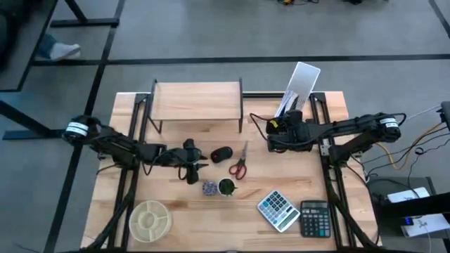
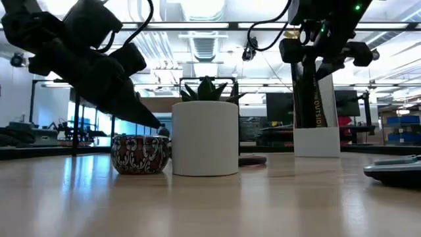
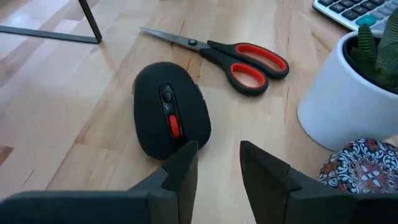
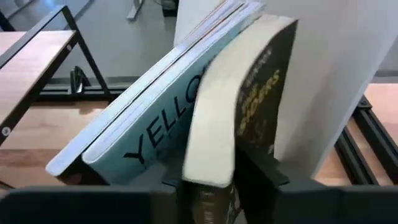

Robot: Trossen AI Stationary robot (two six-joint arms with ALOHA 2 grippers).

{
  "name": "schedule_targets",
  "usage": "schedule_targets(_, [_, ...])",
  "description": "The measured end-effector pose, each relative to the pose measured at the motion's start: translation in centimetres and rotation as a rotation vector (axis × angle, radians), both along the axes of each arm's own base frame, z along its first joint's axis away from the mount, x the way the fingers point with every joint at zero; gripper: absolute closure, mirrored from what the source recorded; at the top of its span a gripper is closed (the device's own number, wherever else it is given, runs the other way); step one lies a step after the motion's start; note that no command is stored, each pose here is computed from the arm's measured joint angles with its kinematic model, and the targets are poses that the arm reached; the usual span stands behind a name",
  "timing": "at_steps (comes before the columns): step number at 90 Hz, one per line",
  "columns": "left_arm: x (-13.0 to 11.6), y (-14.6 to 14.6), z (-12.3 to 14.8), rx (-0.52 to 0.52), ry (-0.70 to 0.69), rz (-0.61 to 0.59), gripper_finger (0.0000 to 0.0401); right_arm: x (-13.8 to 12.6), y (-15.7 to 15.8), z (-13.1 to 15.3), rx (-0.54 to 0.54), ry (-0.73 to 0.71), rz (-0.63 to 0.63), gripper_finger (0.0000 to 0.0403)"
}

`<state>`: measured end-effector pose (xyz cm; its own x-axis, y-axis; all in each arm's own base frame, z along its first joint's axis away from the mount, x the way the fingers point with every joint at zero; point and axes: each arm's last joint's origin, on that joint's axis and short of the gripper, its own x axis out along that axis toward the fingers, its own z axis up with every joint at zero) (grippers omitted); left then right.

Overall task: Stock shelves
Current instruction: Remove the black book from the white file holder

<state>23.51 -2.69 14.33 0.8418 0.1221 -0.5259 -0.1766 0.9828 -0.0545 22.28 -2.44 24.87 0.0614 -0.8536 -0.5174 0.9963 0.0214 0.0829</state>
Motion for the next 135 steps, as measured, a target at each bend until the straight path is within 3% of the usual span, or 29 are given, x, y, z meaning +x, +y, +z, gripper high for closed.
schedule_targets(8, [0.0,0.0,0.0,0.0,0.0,0.0,0.029,0.0,0.0,0.0,-0.004,0.01,0.005,0.0369])
schedule_targets(35, [0.0,0.0,0.0,0.001,0.001,0.0,0.0275,0.5,0.2,1.9,-0.046,0.021,0.047,0.0369])
schedule_targets(55, [0.0,0.0,0.0,0.0,0.002,0.0,0.0277,0.7,0.3,6.8,-0.058,0.07,0.108,0.0365])
schedule_targets(72, [0.0,0.0,0.0,0.0,0.002,0.0,0.0288,0.9,0.7,12.0,-0.041,0.099,0.257,0.0367])
schedule_targets(95, [0.0,0.0,0.0,0.0,0.001,0.0,0.03,0.0,1.7,17.3,0.143,0.036,0.522,0.0368])
schedule_targets(109, [0.0,0.0,0.0,0.0,-0.001,0.0,0.0298,-1.3,2.7,18.2,0.228,0.042,0.557,0.0368])
schedule_targets(135, [0.1,0.0,0.2,-0.004,-0.028,0.0,0.0285,-2.1,3.4,16.8,0.255,0.117,0.492,0.0368])
